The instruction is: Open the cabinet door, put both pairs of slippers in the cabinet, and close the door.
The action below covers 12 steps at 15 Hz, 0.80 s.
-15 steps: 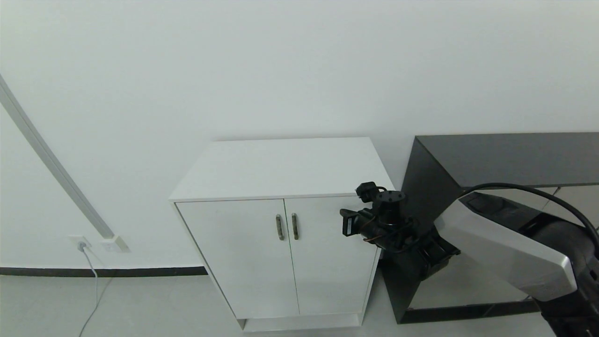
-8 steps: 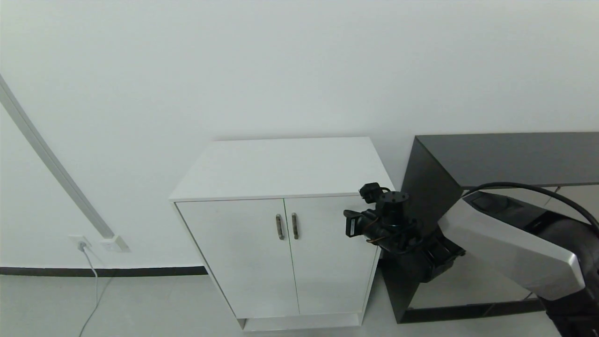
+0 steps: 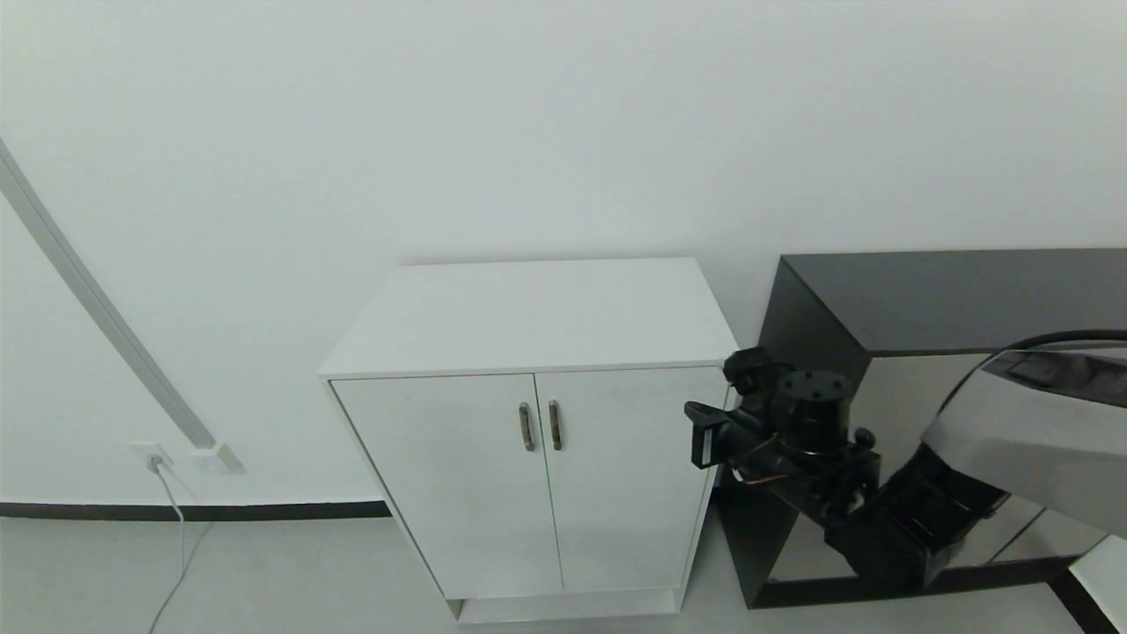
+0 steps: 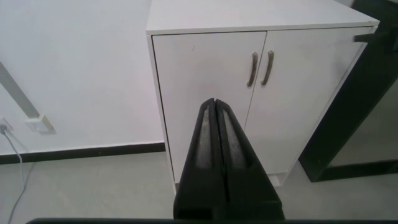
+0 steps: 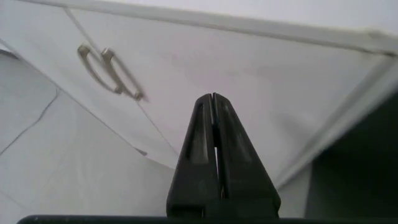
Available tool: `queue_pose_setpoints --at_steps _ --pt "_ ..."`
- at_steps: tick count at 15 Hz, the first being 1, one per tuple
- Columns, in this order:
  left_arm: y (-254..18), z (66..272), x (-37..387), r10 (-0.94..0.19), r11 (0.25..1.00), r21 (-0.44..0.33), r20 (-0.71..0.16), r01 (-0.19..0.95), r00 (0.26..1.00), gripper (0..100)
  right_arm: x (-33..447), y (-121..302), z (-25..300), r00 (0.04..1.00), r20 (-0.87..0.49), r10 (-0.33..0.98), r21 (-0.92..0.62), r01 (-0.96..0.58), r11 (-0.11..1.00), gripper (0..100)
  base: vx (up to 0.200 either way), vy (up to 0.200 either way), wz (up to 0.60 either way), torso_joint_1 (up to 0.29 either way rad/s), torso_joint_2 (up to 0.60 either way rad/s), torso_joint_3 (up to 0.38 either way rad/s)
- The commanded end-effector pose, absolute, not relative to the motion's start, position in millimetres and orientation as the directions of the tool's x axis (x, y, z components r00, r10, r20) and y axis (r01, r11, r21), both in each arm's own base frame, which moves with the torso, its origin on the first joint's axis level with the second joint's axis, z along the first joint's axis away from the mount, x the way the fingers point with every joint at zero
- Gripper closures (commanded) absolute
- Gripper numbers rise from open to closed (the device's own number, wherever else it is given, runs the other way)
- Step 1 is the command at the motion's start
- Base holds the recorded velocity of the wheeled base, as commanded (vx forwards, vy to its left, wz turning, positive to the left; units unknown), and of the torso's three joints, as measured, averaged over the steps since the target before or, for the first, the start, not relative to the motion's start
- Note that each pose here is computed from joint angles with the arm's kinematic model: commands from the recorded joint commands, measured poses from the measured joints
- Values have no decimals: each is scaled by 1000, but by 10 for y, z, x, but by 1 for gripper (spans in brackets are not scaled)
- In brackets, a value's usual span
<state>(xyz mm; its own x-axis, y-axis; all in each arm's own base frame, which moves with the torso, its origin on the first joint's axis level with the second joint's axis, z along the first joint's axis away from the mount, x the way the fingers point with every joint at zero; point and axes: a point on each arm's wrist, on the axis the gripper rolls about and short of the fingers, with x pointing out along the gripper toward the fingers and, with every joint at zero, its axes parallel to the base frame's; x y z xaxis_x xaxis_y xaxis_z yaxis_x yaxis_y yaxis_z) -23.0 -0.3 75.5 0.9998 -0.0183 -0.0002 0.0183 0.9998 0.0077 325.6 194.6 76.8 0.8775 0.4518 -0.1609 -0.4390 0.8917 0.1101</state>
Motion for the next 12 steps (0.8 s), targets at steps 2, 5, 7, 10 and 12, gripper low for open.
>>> queue_pose_setpoints --at_steps 2,5,7,10,12 --pt "-3 756 -229 -18 1000 8 -2 18 1000 100 2841 1200 1002 950 -134 284 74 -276 958 100 0 0 0 0 0 0" --pt "-3 756 -229 -18 1000 8 -2 18 1000 100 2645 684 985 984 -158 78 35 -73 997 100 0 0 0 0 0 0" --pt "-3 756 -229 -18 1000 8 -2 18 1000 100 2402 431 1016 984 -177 1 14 1 1000 100 0 0 0 0 0 0" --pt "-3 756 -229 -18 1000 8 -2 18 1000 100 2019 235 1072 982 -180 -54 -22 51 998 100 0 0 0 0 0 0" --pt "-3 756 -229 -18 1000 8 -2 18 1000 100 1797 196 1101 984 -171 -57 -29 53 998 100 0 0 0 0 0 0"
